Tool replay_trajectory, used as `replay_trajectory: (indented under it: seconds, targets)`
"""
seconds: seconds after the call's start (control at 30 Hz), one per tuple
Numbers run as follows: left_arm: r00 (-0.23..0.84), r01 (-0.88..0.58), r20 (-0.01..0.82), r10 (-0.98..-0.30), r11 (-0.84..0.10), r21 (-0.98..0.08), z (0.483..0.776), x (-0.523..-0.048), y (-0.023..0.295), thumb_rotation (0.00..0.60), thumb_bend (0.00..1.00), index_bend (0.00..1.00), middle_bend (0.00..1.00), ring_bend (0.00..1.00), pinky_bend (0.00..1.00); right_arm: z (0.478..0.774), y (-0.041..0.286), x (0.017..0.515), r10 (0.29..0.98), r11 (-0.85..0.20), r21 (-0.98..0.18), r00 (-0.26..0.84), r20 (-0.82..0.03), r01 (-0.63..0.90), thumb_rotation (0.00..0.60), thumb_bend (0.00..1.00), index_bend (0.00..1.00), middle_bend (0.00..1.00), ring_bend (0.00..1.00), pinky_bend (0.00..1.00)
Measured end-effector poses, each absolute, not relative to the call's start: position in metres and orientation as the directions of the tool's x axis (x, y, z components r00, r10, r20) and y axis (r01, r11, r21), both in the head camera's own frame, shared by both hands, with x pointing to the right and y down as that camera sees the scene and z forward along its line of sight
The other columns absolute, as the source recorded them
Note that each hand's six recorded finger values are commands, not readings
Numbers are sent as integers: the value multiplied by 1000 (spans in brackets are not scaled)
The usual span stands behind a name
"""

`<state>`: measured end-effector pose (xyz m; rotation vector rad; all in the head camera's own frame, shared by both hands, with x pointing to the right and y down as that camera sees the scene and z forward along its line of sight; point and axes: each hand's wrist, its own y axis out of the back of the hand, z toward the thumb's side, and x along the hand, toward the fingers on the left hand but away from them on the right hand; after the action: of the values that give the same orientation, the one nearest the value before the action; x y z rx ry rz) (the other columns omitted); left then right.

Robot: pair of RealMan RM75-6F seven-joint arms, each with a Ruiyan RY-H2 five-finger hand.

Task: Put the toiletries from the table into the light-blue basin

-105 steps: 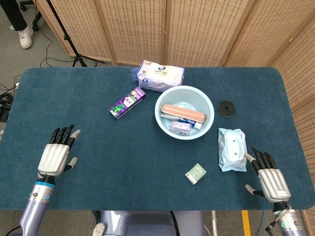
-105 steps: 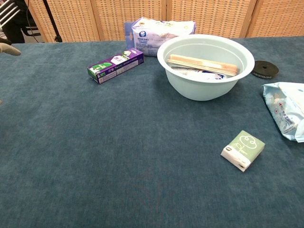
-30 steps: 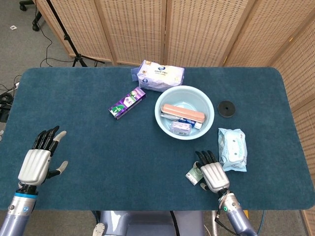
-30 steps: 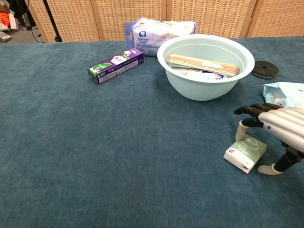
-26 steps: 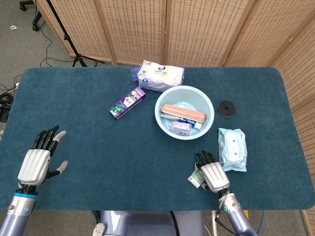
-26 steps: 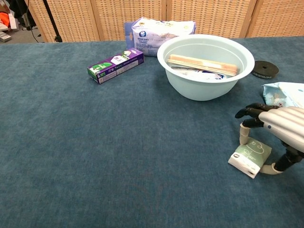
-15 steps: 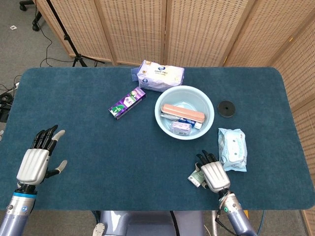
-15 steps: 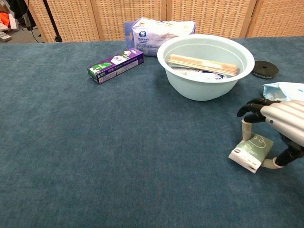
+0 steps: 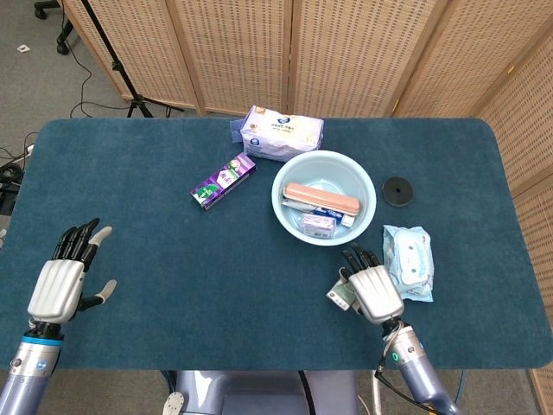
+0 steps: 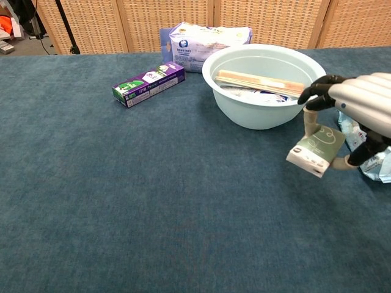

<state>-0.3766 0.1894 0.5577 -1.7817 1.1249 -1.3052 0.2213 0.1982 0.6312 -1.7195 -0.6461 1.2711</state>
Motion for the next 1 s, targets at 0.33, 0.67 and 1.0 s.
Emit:
replay_trajectory:
  seconds: [0.33,0.67,1.0]
  targets:
    - [109,-276,402,-909,-416,-866,559,-384,184,600,279,107,0,0,12,629,147,184,813,-431,-895,381,-440,-114,600,232,573,198,97,191]
    - [92,-287,414,-906,-422,-860,561,-389,180,600,279,107,0,0,12,641,92,155,825,-362,-913,391,-408,-189,600,233,573,198,97,191]
    - [63,-278,440,-896,-440,-854,572,-396,177,600,279,107,0,0,12,664,44,146,835,-342,-904,359,-417,-256,600,232,573,197,97,191]
